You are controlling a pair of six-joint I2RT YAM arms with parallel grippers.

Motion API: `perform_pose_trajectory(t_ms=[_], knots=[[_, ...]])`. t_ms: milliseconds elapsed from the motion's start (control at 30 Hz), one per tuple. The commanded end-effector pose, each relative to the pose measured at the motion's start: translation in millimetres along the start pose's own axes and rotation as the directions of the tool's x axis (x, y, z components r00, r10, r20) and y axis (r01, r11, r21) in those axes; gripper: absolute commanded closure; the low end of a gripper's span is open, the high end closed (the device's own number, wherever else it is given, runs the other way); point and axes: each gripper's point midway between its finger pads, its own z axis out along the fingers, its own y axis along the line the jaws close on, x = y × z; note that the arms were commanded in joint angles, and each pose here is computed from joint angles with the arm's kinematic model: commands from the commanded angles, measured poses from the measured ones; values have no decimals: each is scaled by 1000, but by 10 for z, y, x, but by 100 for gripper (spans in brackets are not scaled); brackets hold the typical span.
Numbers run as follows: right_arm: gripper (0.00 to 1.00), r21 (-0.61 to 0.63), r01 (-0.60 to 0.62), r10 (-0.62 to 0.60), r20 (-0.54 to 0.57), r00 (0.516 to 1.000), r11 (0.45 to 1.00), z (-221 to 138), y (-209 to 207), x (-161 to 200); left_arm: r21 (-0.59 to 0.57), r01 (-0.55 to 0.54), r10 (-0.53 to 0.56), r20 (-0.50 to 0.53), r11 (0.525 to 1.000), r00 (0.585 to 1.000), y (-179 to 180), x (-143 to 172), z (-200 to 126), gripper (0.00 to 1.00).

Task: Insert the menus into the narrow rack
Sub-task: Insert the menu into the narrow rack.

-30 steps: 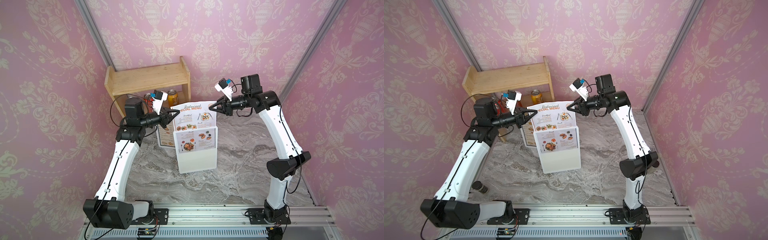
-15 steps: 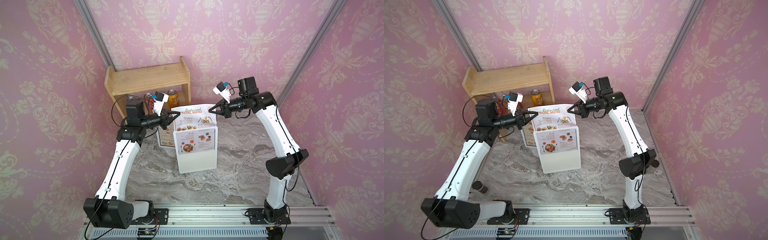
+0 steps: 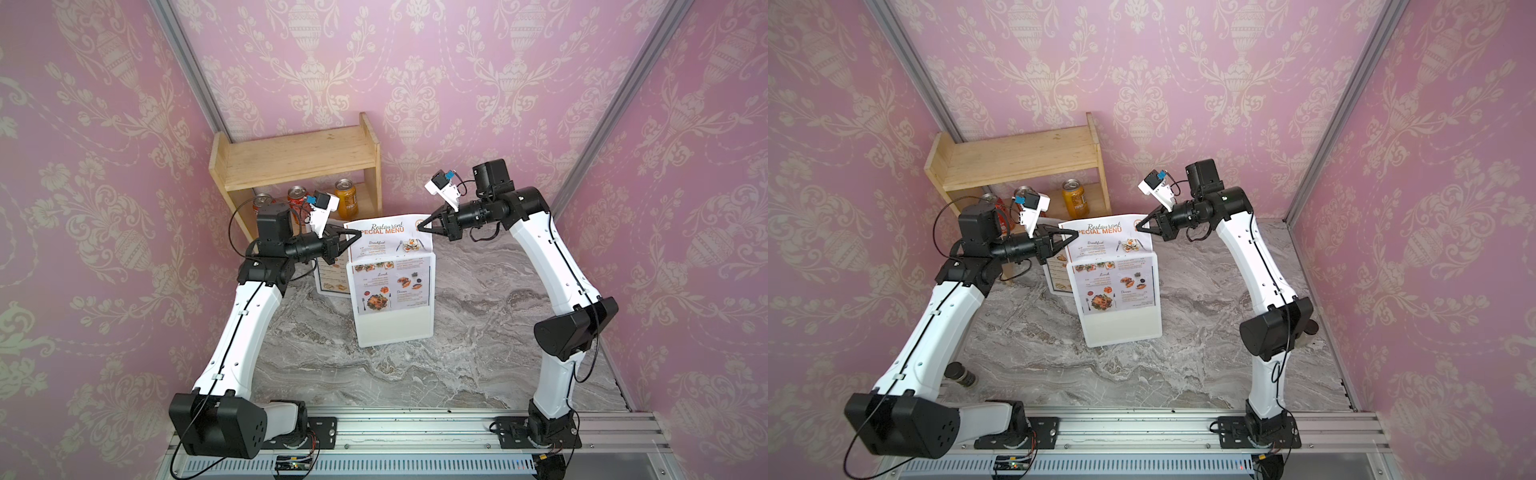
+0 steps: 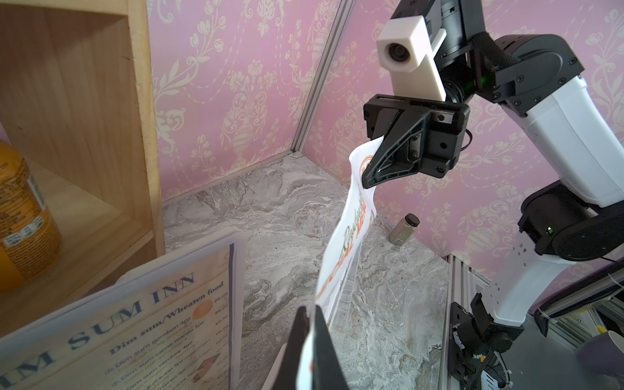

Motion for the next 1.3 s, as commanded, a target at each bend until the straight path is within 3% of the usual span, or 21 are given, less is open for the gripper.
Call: perform_pose_trajectory(t_ms=[0,800,1067,1267], knots=[[100,10,24,-24,22,999,1000,-124,110,-71,32,-8,7,12,999,1000,-131,-3,-50,99],[100,11,-2,2,12,1000,1000,-80,90,71,28,32,-32,0,999,999,-116,213,-54,96],[100,8,-24,24,3,1000,1000,-36,68,171,21,51,-51,-3,998,999,-92,311,-45,85],[95,32,-11,11,6,1000,999,-87,74,88,-1,1,-1,1,1000,1000,-81,132,-56,64]])
